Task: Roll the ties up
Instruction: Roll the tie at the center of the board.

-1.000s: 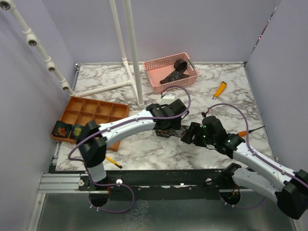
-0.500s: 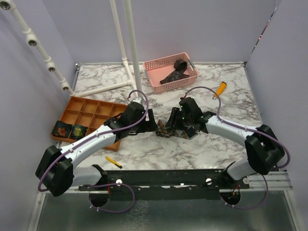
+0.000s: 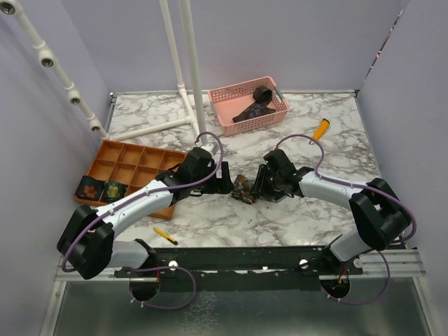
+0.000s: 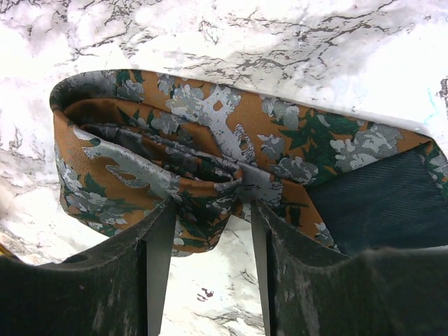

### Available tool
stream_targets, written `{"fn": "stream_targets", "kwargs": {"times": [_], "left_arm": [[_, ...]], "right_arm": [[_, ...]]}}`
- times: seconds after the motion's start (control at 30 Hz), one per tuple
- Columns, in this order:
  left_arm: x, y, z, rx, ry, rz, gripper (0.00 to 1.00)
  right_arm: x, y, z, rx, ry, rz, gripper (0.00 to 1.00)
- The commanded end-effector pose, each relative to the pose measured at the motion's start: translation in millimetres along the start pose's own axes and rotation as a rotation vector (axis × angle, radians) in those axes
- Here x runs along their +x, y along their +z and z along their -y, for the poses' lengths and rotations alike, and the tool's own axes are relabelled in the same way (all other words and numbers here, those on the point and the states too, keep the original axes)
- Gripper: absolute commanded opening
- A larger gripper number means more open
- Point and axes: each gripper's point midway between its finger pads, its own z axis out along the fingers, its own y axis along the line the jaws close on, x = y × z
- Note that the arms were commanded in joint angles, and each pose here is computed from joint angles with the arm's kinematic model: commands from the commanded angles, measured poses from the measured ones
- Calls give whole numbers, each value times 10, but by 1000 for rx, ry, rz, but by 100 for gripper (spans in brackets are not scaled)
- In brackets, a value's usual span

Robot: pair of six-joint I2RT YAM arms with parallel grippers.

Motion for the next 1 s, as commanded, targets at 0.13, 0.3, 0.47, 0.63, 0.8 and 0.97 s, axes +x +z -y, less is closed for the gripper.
{"fn": "stream_targets", "kwargs": {"times": [0.13,0.3,0.47,0.63,0.8,0.97], "left_arm": [[-90,149,235,137,100,-5,93],[-76,325,272,175,141,-22,95],[-8,537,300,210,158,-79,95],[36,726,278,211,146,-120,94],[101,835,202,213,121,-160,90],[259,954,213,263,84,-231,76]], "right_arm": [[25,8,214,19,-38,4,47],[71,44,226,4,-42,-16,47],[106,29,187,-34,-43,-21,47],[144,12,159,-68,-58,-25,47],[184,41,184,-66,-63,-39,47],[208,29,153,-96,-64,-39,47]]}}
